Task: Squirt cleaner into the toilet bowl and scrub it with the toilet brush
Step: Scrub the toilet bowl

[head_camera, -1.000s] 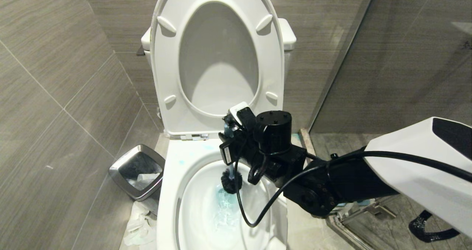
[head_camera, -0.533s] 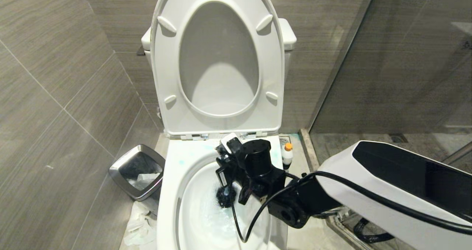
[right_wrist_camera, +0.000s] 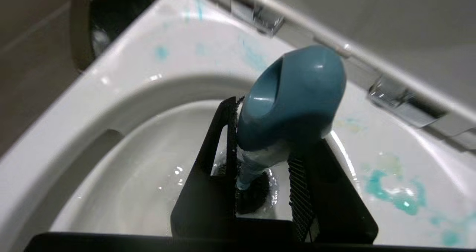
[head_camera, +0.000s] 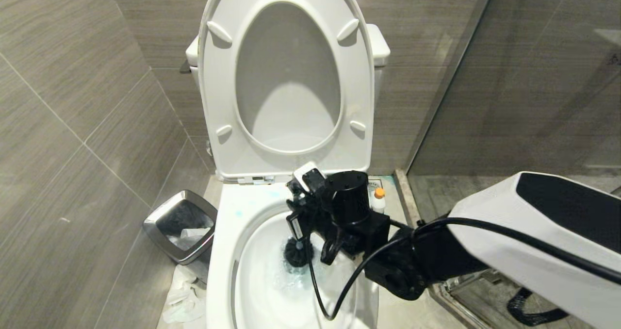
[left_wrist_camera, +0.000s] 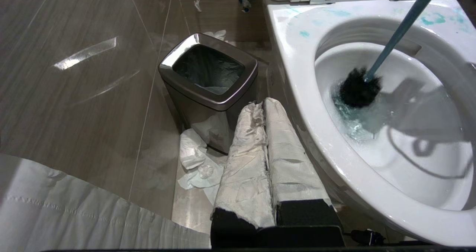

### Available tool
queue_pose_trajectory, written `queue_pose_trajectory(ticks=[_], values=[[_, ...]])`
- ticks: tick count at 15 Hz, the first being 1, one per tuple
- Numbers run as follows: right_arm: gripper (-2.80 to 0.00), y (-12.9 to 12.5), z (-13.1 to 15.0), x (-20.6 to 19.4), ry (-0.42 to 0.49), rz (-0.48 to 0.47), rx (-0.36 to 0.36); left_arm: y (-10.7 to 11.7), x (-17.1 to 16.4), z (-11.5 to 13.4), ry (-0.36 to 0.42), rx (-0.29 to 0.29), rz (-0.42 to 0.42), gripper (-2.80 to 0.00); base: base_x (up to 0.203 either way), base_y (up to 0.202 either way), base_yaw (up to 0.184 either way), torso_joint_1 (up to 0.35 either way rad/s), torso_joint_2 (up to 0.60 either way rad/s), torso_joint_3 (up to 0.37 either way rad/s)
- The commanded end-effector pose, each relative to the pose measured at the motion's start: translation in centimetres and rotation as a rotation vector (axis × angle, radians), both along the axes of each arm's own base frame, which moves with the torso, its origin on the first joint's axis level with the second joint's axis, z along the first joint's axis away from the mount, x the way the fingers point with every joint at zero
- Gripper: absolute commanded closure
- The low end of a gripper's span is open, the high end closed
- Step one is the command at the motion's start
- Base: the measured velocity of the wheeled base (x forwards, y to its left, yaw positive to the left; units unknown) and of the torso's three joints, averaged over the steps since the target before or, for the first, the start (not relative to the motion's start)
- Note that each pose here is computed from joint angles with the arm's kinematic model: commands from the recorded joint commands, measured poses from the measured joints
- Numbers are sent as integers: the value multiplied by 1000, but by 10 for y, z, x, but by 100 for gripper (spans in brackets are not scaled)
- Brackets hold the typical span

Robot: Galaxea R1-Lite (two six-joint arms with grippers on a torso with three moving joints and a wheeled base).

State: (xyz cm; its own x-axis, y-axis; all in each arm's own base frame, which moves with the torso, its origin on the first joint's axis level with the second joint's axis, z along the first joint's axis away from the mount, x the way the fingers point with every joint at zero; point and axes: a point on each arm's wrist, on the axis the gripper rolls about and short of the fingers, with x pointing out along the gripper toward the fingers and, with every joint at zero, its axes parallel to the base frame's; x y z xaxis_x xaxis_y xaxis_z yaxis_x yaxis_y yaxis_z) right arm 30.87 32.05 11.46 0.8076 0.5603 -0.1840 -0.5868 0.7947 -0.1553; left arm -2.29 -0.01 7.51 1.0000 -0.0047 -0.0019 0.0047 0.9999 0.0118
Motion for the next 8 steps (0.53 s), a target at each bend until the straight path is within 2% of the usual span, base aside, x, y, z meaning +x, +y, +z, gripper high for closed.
queue_pose_trajectory(ticks=[1, 3, 8], values=[[0, -20, 63, -29, -68, 15, 119, 0, 0, 0, 3, 0, 0, 0, 0, 0, 0, 0, 0, 0], [0, -24, 62, -45, -32, 34, 130, 0, 0, 0, 3, 2, 0, 0, 0, 0, 0, 0, 0, 0], [0, -11, 21, -37, 50, 31, 71, 0, 0, 0, 3, 0, 0, 0, 0, 0, 0, 0, 0, 0]])
